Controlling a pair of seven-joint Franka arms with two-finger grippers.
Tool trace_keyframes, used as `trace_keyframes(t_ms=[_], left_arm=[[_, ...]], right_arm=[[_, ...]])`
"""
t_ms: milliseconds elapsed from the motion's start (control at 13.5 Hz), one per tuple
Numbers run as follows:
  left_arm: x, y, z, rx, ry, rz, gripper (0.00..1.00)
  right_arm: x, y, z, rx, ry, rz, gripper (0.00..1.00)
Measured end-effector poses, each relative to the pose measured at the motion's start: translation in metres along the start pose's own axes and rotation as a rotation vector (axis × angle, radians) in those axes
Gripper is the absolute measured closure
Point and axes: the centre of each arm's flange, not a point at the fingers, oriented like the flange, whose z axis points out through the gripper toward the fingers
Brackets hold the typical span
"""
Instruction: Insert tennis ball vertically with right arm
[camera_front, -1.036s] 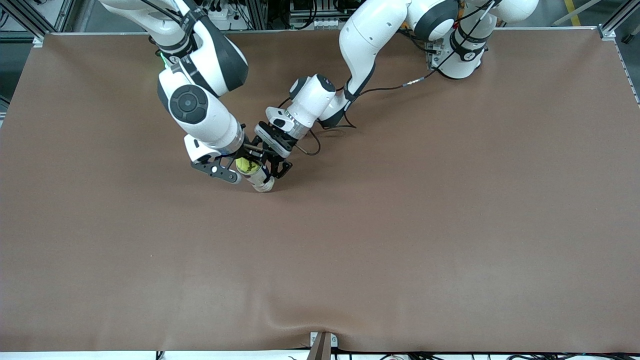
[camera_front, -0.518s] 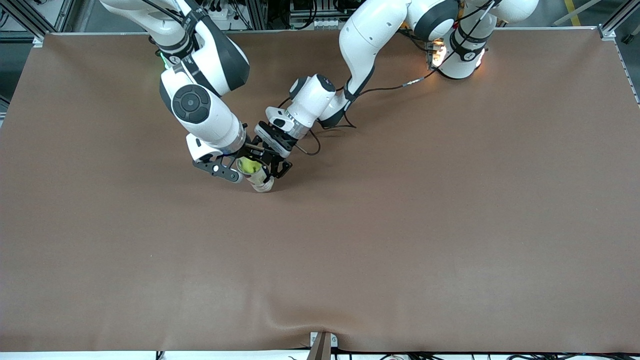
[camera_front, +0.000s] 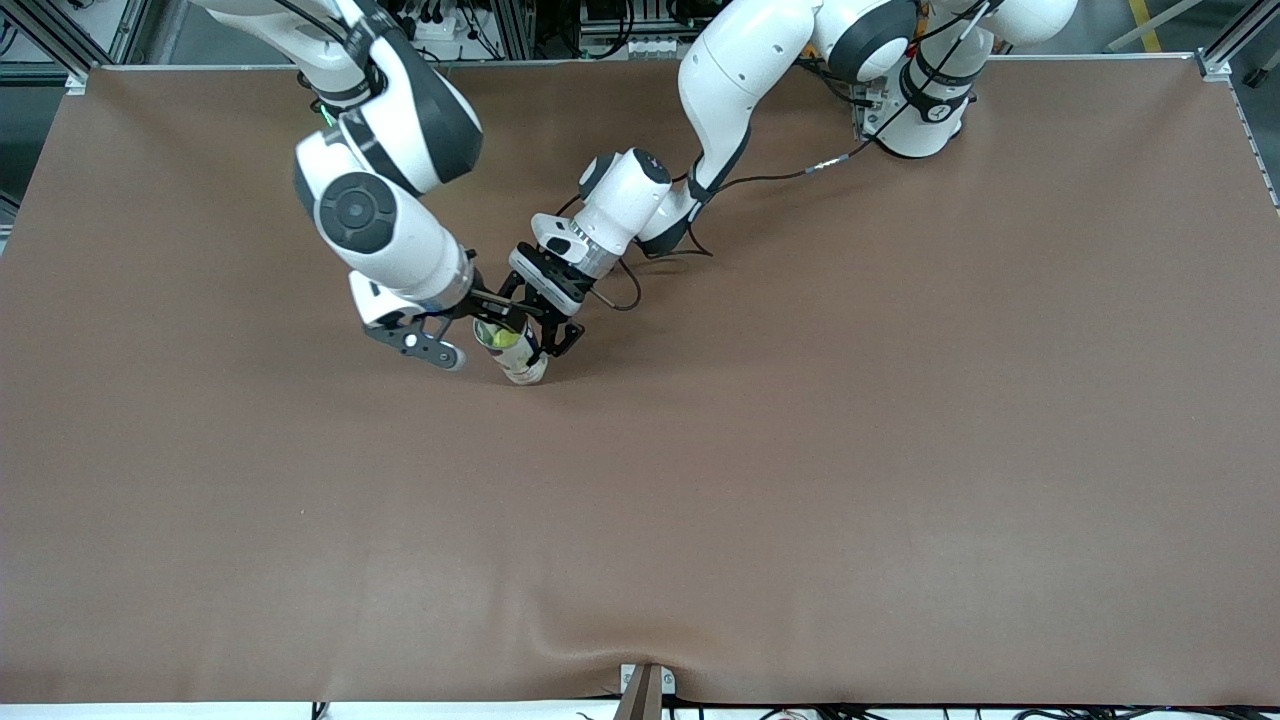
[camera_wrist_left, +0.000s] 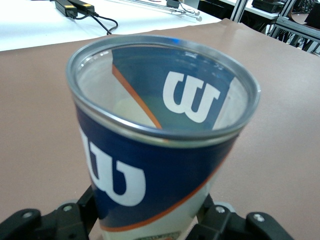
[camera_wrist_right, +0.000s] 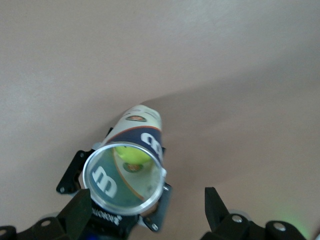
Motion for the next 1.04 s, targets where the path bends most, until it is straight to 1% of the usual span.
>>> trace_keyframes(t_ms=[296, 370, 444, 518, 592, 740, 1036], left_arm=[[0.000, 0.000, 0.000, 0.000, 0.000, -0.001, 0.19], [0.000, 0.000, 0.000, 0.000, 0.000, -0.002, 0.13], [0.000, 0.000, 0.000, 0.000, 0.000, -0.002, 0.03], [0.000, 0.000, 0.000, 0.000, 0.000, -0.002, 0.03], [0.000, 0.000, 0.000, -0.001, 0.000, -0.003, 0.00], [0.000, 0.000, 0.000, -0.001, 0.001, -0.003, 0.00], [0.002, 0.001, 0.000, -0.002, 0.005, -0.010, 0.00]], right_arm=[[0.016, 0.037, -0.085, -0.044, -0.031, -0.064, 0.00], [0.020, 0.051, -0.106, -0.053, -0.039, -0.086, 0.00], [0.026, 0.068, -0.125, -0.061, -0.049, -0.109, 0.00], [0.032, 0.087, -0.143, -0.069, -0.060, -0.135, 0.00], [0.037, 0.107, -0.160, -0.075, -0.072, -0.164, 0.00], [0.046, 0.145, -0.189, -0.078, -0.084, -0.224, 0.00], [0.063, 0.229, -0.231, -0.056, -0.087, -0.314, 0.00]])
